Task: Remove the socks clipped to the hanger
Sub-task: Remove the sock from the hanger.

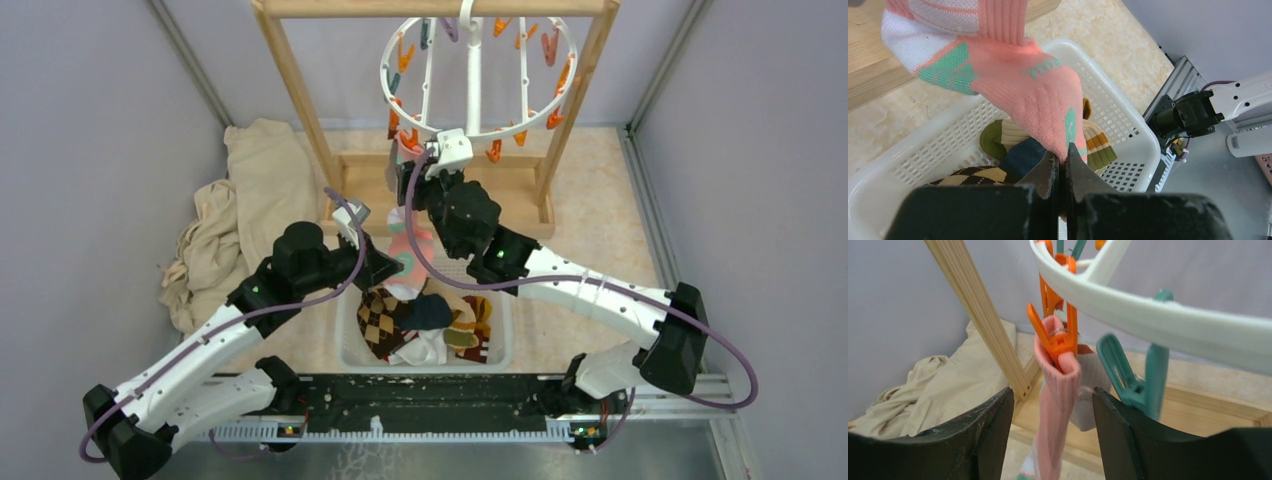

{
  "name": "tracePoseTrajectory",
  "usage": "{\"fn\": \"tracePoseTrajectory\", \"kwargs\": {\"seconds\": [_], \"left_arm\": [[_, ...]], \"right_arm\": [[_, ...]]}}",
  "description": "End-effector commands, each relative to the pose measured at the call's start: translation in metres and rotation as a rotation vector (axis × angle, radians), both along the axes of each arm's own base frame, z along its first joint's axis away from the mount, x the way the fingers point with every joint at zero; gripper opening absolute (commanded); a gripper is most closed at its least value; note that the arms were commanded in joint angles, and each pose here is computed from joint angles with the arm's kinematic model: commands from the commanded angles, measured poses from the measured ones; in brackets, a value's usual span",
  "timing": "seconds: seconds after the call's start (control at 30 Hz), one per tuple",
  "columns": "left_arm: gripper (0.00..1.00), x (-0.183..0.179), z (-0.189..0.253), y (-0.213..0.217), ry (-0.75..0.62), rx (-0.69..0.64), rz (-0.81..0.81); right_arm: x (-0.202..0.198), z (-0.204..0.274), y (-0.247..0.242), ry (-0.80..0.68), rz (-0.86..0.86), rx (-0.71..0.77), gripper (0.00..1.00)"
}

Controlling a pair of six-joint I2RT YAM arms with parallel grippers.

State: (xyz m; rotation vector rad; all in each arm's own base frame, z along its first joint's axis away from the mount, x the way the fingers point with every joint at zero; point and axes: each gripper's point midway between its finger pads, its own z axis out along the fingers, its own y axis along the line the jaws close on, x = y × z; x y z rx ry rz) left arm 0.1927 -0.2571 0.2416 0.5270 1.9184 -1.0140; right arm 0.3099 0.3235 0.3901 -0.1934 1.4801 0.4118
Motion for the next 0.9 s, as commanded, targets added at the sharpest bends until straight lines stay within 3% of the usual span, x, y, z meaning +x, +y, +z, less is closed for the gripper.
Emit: {"fn": "tracePoseTrajectory", "kwargs": {"seconds": [0.0, 0.33, 0.87], "left_arm": [[0.00, -0.003, 0.015, 0.000, -0.050, -0.016, -0.017], [0.00, -0.001, 0.007, 0.003, -0.057, 0.019, -0.010], [0.00, 0.004, 0.001, -0.002, -0.048, 0.048, -0.021]], "right_arm": [[-0.008, 0.037, -0.017, -0.118, -0.002, 0.145, 0.60], [-0.007, 0.035, -0.025, -0.281, 0.057, 0.231, 0.60], [0.014, 0.039, -0.003, -0.339, 0.119, 0.296, 0.62]]}}
